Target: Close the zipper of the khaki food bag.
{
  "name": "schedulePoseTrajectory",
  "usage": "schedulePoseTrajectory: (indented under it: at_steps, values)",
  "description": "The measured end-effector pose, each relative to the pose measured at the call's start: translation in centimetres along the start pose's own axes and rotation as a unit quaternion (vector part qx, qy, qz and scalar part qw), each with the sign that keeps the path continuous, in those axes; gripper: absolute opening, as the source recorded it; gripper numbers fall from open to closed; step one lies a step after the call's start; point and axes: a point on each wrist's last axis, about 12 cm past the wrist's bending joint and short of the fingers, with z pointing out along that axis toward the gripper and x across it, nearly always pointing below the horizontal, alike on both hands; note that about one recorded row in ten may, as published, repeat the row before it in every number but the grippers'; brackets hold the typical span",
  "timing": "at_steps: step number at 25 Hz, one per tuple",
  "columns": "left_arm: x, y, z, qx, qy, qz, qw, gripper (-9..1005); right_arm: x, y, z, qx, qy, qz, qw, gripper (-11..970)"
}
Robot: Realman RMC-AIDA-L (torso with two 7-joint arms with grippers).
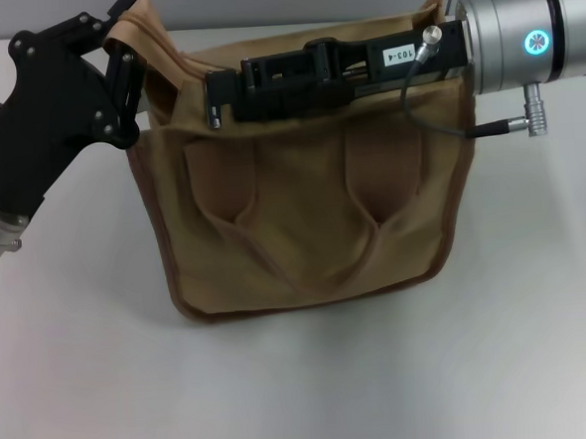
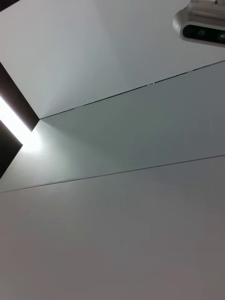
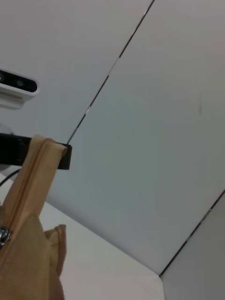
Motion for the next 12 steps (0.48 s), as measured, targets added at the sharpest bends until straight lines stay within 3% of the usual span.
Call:
schedulePoseTrajectory:
  at_steps: [5, 12]
  values:
    - [-0.05, 0.03, 0.16, 0.002, -0.003, -0.002, 1.000, 24, -0.30, 0.01, 0.07, 0.006, -0.003, -0.005, 1.000, 765]
    - [0.02, 0.20, 0.59, 0.004, -0.002, -0.012, 1.000, 24, -0.69, 0.36, 0.27, 0.006, -0.003, -0.017, 1.000, 553]
